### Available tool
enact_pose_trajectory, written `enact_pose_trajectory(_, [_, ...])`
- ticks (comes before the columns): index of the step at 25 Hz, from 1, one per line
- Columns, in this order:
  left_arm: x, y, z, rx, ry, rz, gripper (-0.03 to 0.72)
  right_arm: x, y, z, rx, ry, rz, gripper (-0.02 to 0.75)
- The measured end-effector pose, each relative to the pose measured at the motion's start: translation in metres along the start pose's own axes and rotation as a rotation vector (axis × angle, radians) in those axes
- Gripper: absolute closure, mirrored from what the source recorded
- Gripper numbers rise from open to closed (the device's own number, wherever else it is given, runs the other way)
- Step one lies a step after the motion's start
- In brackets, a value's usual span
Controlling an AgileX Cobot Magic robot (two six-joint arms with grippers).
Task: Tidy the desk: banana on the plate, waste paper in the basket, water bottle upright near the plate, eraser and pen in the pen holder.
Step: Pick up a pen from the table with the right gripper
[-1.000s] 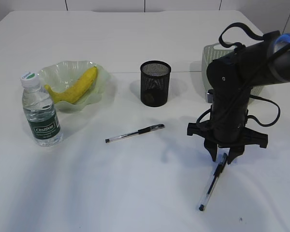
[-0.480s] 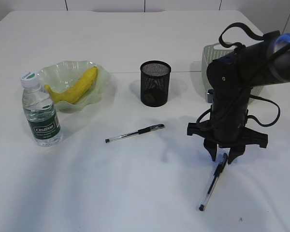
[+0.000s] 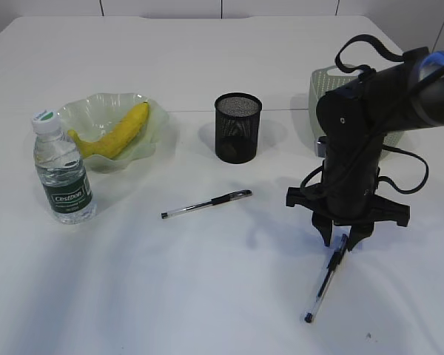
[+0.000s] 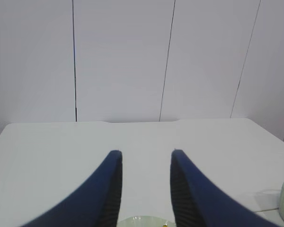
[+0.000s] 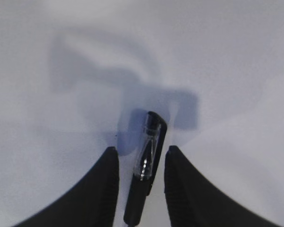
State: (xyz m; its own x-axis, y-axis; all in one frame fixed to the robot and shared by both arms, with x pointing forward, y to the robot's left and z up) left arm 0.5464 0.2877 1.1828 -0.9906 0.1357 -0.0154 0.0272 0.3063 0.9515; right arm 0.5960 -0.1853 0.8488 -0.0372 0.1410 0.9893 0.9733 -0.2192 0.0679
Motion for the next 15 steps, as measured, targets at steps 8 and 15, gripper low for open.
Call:
enact_pose_trajectory(8, [0.0,0.0,0.0,0.0,0.0,0.0,0.449,-0.0058,-0.0016,0.0009,-0.001,-0.005,0.016,0.492])
enact_pose_trajectory(15, [0.0,0.0,0.0,0.0,0.0,0.0,0.449,-0.0066,-0.0021,0.0021,-0.009,0.002,0.02,0.488])
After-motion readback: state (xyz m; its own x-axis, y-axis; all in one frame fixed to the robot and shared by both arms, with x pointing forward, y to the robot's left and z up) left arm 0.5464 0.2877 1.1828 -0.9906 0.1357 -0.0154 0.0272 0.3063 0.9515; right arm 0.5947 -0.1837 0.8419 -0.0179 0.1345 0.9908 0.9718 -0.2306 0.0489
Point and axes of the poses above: a point on each arm's last joint axis where the gripper is mounted, x pointing back along that axis away from the gripper, z along the wrist's bending axis when the last joint is at zero, y = z × x, the point moved 6 cm from there along -x, pointing out along that axis toward the gripper, and after that the axes turned 10 degrees about x, right-handed, at the moved point
